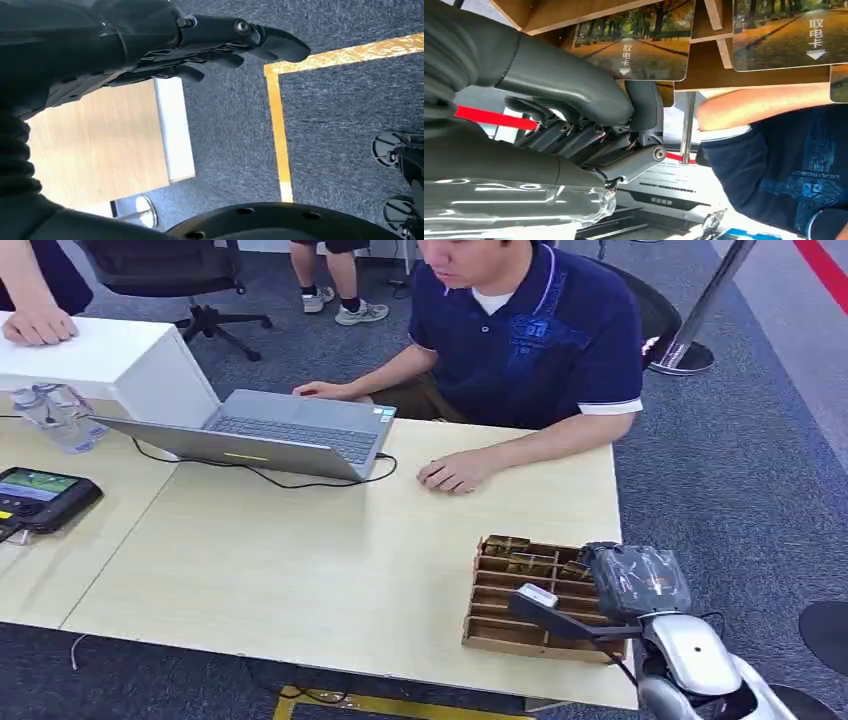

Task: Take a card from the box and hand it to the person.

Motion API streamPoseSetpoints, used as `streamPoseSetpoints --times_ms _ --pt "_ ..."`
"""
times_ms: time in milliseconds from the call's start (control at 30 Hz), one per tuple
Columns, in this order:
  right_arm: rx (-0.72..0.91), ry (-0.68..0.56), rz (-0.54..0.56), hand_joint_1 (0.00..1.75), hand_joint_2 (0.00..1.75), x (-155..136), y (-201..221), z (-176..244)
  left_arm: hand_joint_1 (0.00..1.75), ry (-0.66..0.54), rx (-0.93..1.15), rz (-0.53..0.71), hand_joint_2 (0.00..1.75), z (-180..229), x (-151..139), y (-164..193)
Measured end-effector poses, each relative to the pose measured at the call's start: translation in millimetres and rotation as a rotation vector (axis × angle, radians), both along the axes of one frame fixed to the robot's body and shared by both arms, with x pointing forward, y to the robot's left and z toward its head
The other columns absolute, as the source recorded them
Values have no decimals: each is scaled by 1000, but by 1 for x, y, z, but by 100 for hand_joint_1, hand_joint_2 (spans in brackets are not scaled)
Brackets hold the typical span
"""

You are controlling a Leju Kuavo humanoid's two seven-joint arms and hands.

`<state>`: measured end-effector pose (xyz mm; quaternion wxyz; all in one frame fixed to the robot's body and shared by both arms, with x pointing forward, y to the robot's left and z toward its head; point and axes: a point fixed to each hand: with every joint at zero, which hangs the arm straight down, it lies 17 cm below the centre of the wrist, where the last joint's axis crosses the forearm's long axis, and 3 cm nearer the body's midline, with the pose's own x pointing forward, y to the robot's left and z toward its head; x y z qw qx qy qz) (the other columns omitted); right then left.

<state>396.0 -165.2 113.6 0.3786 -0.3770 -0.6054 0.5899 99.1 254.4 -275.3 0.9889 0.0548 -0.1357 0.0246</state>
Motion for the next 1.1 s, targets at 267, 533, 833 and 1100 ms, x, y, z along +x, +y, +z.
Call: streamPoseSetpoints --times_ms 267,533,833,1100 --pt "-1 7 4 47 175 1 0 -1 0 0 2 0 0 0 0 1" --pt "-2 19 9 56 175 1 1 -5 0 0 3 2 0 0 0 1" --pt "2 20 10 91 175 1 1 -4 0 -1 3 4 0 0 0 2" --pt "0 25 18 140 175 0 4 -6 0 -1 6 1 0 0 0 3"
